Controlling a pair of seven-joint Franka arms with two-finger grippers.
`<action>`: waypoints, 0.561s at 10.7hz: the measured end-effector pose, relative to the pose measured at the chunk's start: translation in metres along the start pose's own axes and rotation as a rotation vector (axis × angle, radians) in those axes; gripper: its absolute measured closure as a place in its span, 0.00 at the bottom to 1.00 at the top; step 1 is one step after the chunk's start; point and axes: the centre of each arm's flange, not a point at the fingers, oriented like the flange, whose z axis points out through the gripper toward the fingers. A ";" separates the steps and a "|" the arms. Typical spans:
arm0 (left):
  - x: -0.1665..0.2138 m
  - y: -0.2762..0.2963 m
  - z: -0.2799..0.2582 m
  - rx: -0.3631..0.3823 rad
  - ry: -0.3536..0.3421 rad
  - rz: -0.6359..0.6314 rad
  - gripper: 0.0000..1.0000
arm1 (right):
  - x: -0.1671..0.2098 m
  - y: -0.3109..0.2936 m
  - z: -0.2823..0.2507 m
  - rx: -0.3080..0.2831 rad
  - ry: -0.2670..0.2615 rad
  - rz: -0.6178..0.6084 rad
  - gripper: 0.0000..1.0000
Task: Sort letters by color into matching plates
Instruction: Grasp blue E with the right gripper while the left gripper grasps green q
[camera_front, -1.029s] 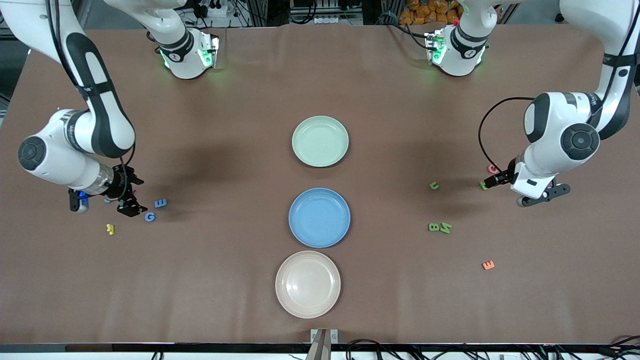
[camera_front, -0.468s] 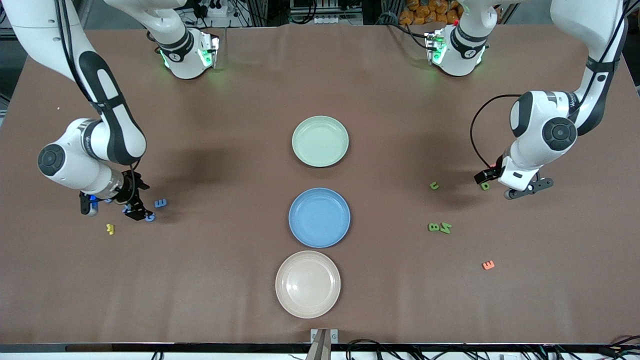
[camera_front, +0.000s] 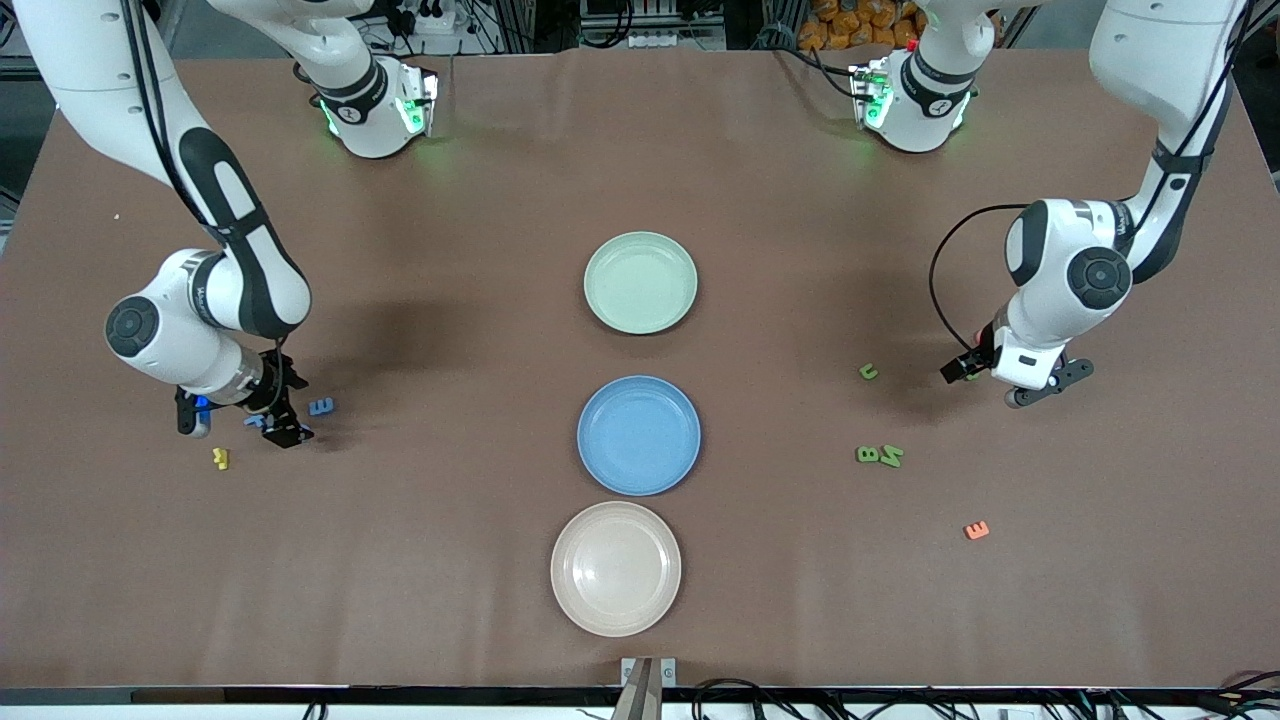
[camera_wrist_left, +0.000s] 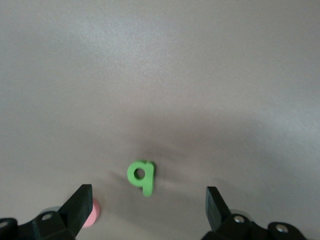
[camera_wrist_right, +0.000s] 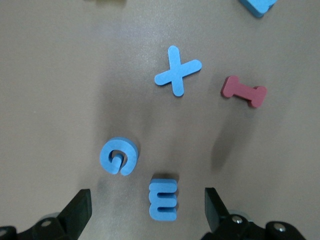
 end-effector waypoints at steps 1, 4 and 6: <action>0.002 -0.003 0.011 -0.008 0.004 -0.008 0.00 | 0.000 0.001 0.005 -0.004 0.000 -0.001 0.00; 0.004 -0.005 0.029 -0.016 0.002 -0.016 0.00 | -0.004 0.001 0.012 -0.004 0.002 -0.007 0.00; 0.005 -0.004 0.031 -0.016 0.001 -0.016 0.00 | -0.009 0.001 0.016 -0.005 0.003 -0.015 0.00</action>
